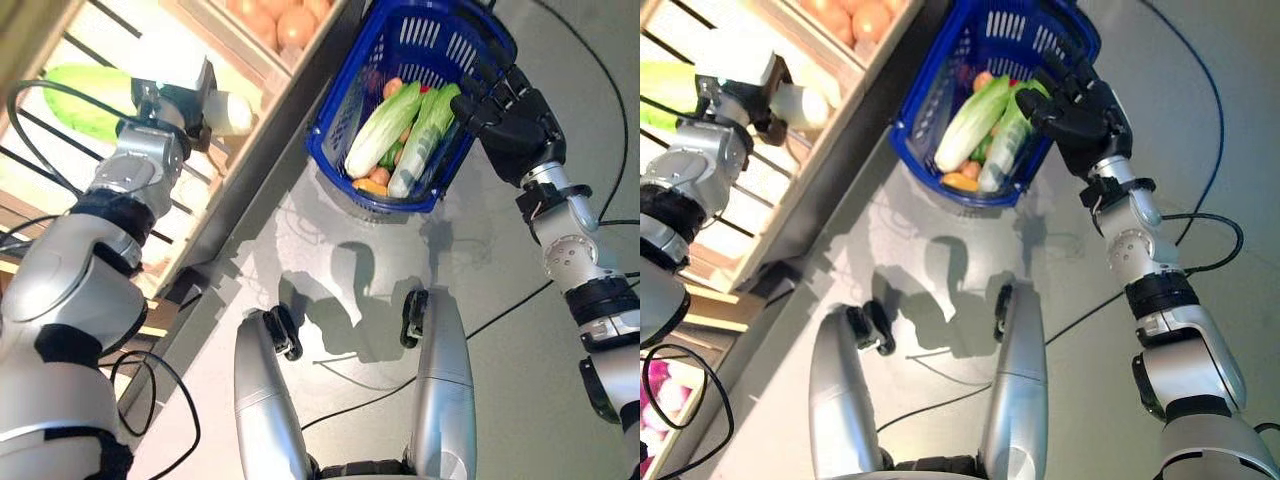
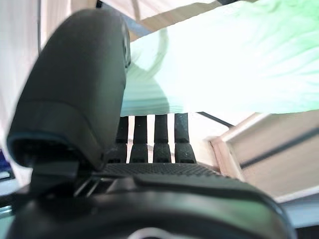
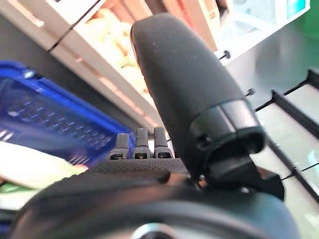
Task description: Put vegetables into the basket
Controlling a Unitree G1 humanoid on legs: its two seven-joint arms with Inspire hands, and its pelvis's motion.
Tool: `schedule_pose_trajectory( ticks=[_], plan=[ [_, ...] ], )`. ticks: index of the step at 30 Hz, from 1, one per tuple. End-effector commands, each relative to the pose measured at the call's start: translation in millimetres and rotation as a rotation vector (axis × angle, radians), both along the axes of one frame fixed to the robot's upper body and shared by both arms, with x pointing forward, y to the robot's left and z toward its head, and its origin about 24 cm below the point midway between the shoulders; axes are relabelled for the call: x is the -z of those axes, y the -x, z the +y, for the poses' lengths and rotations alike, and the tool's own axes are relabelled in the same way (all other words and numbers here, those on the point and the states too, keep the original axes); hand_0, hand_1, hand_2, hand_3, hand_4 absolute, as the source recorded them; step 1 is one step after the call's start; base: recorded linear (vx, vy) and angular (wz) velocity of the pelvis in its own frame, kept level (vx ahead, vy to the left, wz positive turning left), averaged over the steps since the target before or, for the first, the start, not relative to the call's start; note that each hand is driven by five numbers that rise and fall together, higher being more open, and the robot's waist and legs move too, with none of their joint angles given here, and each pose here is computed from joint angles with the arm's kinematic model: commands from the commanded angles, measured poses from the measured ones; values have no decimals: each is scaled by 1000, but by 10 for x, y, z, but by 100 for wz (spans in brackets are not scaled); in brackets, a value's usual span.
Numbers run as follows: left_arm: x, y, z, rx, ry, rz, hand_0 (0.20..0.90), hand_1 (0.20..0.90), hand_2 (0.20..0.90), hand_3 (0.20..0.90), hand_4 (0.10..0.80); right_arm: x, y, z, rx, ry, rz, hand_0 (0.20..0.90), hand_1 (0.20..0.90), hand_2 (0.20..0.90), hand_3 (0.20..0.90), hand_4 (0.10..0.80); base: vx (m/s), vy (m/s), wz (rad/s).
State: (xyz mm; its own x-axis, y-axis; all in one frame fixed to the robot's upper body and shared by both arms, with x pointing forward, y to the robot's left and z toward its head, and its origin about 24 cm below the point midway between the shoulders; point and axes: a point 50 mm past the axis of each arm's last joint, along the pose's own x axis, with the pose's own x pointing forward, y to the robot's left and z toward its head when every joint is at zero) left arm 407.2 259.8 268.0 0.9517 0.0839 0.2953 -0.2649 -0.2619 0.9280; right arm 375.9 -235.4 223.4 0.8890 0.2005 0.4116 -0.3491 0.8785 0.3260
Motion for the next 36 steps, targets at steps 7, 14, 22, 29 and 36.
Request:
schedule_pose_trajectory(
  ticks=[7, 14, 22, 29, 36],
  plan=[
    [-240, 264, 377, 94, 147, -255, 300, 300, 300, 300, 400, -42, 161, 259, -79, 18, -160, 900, 900, 900, 900, 800, 103, -8, 4],
    [122, 361, 379, 237, 403, -245, 300, 300, 300, 300, 400, 250, 235, 378, -64, 45, -91, 900, 900, 900, 900, 800, 64, -20, 4],
    [742, 468, 195, 346, 825, -248, 300, 300, 300, 300, 400, 743, 372, 658, -141, 45, 30, 900, 900, 900, 900, 800, 119, -28, 5],
    [1167, 589, -45, 432, 1168, -218, 300, 300, 300, 300, 400, 992, 429, 721, -224, 113, 120, 900, 900, 900, 900, 800, 130, -21, 0],
    [1212, 624, -119, 466, 1233, -191, 300, 300, 300, 300, 400, 983, 480, 710, -247, 274, 100, 900, 900, 900, 900, 800, 30, -4, 6]
  ],
)
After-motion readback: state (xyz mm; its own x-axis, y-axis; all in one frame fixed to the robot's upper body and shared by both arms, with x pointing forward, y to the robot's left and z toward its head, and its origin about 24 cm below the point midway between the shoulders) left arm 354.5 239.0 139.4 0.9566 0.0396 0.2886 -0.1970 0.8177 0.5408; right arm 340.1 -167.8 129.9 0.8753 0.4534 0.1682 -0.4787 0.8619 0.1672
